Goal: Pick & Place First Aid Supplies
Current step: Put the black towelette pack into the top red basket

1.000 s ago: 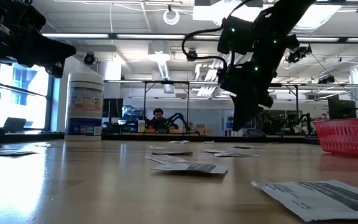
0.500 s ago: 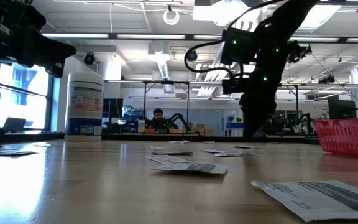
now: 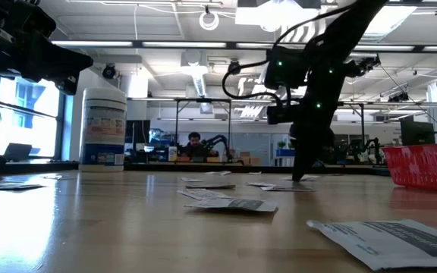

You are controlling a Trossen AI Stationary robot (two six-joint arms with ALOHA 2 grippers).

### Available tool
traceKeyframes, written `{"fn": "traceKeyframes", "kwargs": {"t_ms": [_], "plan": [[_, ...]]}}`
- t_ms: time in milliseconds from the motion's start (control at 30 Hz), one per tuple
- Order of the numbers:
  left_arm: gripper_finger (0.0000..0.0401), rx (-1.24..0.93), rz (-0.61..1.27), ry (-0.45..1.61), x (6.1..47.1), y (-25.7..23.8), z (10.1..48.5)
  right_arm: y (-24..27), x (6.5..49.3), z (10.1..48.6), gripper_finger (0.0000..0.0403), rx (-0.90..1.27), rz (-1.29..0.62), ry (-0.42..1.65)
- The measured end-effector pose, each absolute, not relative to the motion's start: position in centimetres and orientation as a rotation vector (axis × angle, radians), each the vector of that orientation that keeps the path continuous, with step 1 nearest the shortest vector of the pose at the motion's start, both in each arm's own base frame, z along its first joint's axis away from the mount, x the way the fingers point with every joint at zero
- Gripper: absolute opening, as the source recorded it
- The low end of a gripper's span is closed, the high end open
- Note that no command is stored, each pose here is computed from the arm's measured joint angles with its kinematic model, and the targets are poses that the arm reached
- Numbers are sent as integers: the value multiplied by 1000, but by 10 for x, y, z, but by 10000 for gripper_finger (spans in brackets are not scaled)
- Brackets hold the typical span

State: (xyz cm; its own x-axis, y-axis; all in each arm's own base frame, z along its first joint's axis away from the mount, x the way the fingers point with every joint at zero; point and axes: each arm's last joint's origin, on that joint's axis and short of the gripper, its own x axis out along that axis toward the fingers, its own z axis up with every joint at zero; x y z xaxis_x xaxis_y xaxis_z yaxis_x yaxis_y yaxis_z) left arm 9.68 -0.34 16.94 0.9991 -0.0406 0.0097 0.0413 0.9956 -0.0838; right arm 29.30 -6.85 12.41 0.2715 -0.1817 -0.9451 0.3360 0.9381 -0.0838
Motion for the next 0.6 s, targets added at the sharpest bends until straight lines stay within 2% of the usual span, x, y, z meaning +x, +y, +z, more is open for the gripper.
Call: {"fn": "traceKeyframes", "kwargs": {"t_ms": [333, 600], "plan": [[0, -84, -41, -8, 97, -3, 169, -80, 285, 121, 72, 197, -391, 1299], [0, -84, -41, -8, 97, -3, 169, -82, 284, 120, 14, 177, -429, 1309]]}}
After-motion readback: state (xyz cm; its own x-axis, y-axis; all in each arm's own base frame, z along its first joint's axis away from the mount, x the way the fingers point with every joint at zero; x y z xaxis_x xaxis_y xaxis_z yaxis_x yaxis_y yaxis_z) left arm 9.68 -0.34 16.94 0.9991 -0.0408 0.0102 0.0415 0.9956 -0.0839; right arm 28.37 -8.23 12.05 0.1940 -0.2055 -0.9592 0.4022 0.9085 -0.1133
